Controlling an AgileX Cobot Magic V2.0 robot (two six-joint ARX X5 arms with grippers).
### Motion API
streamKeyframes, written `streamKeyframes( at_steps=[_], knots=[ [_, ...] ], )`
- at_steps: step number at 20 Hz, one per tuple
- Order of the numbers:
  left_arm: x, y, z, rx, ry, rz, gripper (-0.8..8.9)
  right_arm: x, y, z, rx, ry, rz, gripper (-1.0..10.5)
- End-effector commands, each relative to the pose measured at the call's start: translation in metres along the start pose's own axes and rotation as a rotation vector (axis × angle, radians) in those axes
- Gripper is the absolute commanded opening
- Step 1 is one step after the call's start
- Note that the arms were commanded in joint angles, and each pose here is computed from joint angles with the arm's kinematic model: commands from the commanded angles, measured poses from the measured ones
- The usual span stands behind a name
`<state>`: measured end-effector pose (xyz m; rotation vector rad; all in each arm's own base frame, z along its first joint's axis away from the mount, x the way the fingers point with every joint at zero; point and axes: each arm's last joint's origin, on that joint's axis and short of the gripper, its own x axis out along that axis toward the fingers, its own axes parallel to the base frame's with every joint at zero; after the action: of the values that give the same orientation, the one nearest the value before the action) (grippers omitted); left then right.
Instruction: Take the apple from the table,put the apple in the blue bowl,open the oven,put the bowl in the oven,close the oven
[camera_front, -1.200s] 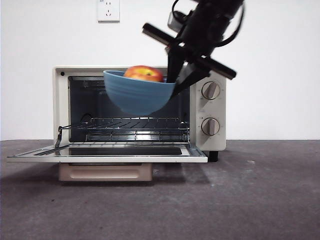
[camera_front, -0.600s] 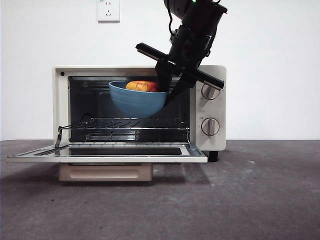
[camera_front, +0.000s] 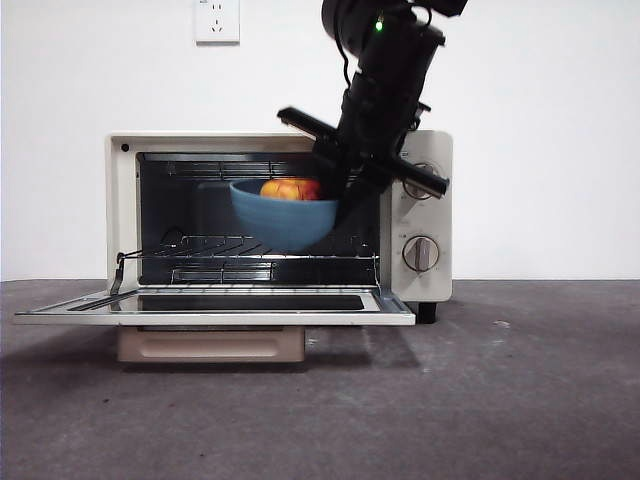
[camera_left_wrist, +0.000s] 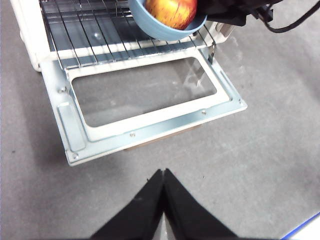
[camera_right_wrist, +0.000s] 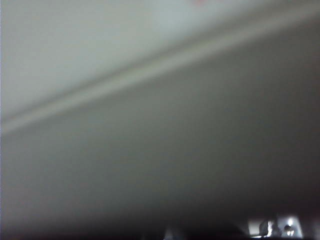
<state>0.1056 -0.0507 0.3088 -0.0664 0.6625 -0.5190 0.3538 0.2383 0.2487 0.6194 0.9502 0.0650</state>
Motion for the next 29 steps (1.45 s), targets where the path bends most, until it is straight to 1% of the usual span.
streamKeyframes(
  at_steps=[1,5,8,10,15,17,25,29],
  knots=[
    [0.0,-0.001,0.001,0.02,-0.004,-0.005,0.07,0.002,0.009,-0.001,0.017,-0.023,0.021,0.0],
    [0.0,-0.001,0.002,0.023,-0.005,-0.005,0.07,0.002,0.011,-0.003,0.013,-0.04,0.019,0.2],
    [0.0,-0.001,0.002,0.023,-0.004,-0.005,0.07,0.001,0.014,-0.006,0.004,-0.038,0.024,1.3],
    [0.0,-0.001,0.001,0.023,-0.004,-0.005,0.07,0.001,0.015,-0.007,-0.009,-0.04,0.03,1.7],
    [0.0,-0.001,0.001,0.024,-0.004,-0.005,0.07,0.0,0.017,-0.009,-0.022,-0.039,0.038,1.8],
    [0.0,-0.001,0.001,0.024,-0.004,-0.005,0.07,-0.001,0.018,-0.009,-0.039,-0.04,0.041,1.8],
    [0.0,-0.001,0.002,0.028,-0.007,-0.006,0.07,-0.028,0.024,-0.003,-0.07,-0.07,0.091,1.8],
    [0.0,-0.001,0.002,0.031,-0.007,-0.006,0.07,-0.041,0.027,-0.003,-0.107,-0.067,0.104,1.8]
  ],
)
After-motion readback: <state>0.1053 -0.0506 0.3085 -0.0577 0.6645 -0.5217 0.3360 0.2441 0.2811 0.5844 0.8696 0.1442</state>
